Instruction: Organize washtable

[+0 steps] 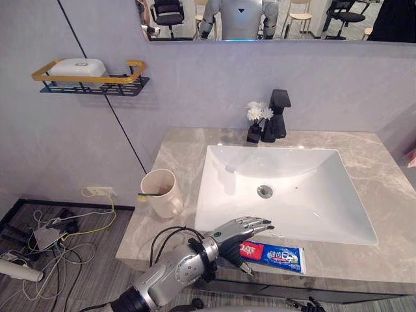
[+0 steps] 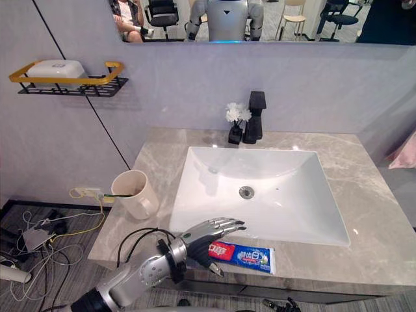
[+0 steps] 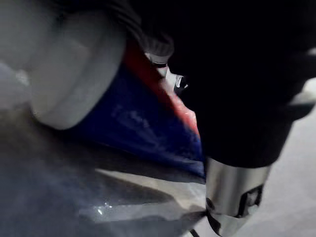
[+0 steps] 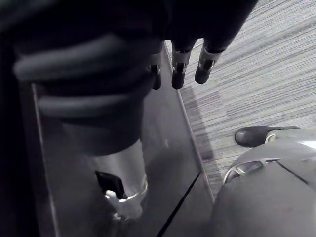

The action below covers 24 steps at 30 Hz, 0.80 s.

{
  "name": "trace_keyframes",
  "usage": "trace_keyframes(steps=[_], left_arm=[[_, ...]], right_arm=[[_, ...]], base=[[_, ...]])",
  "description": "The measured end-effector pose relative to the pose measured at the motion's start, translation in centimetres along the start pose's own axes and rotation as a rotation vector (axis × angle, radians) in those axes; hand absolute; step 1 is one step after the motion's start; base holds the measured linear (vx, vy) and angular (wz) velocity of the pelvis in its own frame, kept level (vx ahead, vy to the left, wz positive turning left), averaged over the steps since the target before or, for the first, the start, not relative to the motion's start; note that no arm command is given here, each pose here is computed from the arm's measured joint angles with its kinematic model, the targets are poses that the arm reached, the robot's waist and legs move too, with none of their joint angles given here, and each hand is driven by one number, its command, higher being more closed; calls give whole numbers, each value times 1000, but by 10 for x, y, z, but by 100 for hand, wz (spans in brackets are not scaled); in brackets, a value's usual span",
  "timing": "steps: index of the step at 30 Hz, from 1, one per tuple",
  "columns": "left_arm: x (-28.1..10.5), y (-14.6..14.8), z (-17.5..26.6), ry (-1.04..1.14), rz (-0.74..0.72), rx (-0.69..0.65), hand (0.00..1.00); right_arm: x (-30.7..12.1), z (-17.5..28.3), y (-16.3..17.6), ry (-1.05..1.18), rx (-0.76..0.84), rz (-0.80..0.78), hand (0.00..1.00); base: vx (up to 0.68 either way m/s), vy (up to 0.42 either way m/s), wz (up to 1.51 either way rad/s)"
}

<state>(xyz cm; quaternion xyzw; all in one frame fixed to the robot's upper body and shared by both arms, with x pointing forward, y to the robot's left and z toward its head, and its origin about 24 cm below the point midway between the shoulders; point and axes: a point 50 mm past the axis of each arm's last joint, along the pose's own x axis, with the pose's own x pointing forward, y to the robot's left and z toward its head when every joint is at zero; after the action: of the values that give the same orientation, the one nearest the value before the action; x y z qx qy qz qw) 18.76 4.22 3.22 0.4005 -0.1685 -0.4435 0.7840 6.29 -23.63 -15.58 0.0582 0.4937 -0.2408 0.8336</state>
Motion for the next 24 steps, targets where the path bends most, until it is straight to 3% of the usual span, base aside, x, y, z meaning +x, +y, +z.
trace_keyframes(steps=[21,22,24], left_arm=[[-2,15,-12,71,93,15,0],[-2,15,-12,70,91,20,100],[-4,15,-13,65,79,34,100]], right_arm=[[0,0,2,3,-29,12,0],[0,1,2,2,-30,12,0],[1,2,2,0,-31,12,0]], base=[[0,1,-1],[0,0,0],[0,0,0]])
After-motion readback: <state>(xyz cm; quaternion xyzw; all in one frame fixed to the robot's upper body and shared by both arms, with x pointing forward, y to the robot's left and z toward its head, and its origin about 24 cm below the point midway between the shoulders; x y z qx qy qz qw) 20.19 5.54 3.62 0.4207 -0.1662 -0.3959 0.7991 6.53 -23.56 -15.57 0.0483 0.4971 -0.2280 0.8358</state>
